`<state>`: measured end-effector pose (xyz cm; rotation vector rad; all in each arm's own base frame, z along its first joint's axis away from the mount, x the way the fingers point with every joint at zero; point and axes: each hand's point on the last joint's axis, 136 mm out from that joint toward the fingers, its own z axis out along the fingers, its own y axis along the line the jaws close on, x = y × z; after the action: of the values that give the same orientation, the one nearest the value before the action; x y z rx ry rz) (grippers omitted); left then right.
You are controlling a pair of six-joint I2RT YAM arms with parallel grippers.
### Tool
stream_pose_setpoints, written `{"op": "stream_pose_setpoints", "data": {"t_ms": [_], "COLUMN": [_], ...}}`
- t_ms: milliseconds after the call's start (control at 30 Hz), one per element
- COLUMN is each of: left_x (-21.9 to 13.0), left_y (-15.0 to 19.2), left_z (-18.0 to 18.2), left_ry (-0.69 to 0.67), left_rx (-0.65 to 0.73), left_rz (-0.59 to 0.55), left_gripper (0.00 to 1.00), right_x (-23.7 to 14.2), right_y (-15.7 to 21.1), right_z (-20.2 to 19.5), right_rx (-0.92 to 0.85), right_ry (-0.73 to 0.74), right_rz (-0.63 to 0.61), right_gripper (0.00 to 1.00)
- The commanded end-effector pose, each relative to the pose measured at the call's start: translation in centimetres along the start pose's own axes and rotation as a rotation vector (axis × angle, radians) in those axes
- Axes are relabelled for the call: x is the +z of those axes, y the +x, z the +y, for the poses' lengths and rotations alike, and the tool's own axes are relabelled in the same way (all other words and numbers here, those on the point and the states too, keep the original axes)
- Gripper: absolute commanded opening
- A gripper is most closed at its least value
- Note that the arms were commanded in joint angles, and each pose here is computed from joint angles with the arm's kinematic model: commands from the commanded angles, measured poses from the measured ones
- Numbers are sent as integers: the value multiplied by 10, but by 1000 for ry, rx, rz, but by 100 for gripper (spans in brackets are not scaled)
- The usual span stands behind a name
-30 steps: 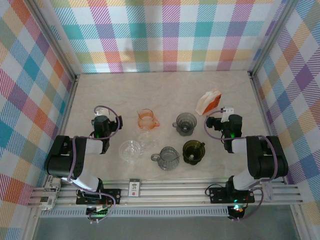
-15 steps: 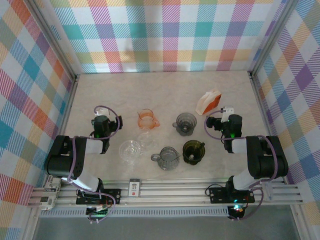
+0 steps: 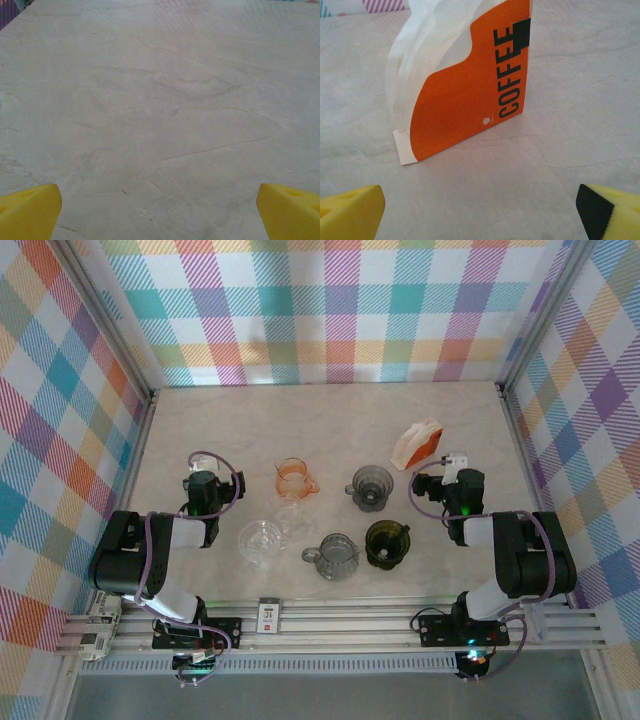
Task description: Place the coffee filter in the dripper
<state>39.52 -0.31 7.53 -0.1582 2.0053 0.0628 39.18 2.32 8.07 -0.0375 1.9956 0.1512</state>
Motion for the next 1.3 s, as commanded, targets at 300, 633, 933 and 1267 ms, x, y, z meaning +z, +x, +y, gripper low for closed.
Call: {"op": "stream_pose_setpoints", "data": {"t_ms": [300,633,933,1267], "left_x": [-18,-78,-90,-128], "left_y": [-50,-137,-121,-100], "left_z": [0,11,3,-64], "left_ry": [-7,-16,-11,309], "left_rx": [1,-451,-679,-681], "left_rz": [7,-152,67,310], "left_gripper": [100,100,100,100], "right_x": [-17,-56,-54,-91], "right_y": [-28,-45,-40,-22], "right_z": [-17,-40,-1,50], "right_rx": [135,521,687,491], "right_ry": [116,331,117,-54], "right_rz": [83,130,191,434], "right_gripper": [99,99,99,86]}}
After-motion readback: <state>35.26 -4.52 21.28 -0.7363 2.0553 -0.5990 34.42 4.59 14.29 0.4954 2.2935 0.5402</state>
